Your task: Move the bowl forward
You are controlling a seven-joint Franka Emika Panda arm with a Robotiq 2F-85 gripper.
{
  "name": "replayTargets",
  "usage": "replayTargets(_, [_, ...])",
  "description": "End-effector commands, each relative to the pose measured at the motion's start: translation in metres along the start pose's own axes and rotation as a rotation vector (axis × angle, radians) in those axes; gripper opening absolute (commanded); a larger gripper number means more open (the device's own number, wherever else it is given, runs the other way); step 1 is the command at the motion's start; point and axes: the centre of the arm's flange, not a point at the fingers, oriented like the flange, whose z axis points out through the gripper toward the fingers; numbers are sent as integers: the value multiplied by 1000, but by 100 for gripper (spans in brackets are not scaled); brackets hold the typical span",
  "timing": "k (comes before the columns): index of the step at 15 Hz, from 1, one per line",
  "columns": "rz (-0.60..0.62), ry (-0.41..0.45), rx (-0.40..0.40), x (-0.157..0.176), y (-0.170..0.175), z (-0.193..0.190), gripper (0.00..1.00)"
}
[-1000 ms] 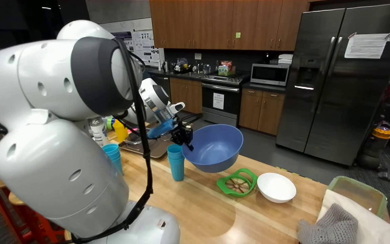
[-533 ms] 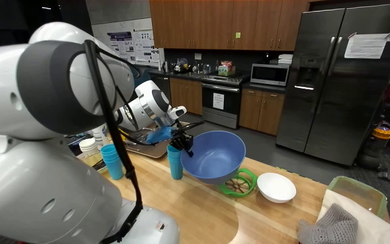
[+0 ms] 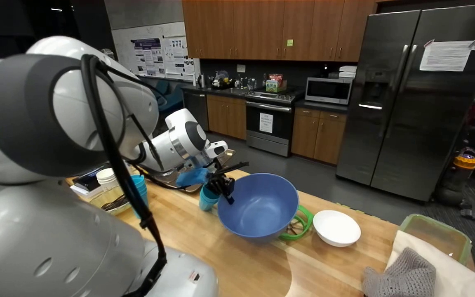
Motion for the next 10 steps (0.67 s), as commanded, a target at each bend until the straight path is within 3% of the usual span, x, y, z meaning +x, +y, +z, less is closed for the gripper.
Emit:
replayTargets(1, [26, 10, 9, -12, 6, 3, 0])
replayTargets(6, [18, 7, 17, -15, 5, 8, 0])
replayTargets(10, [-66, 8, 107, -16, -3, 11, 0])
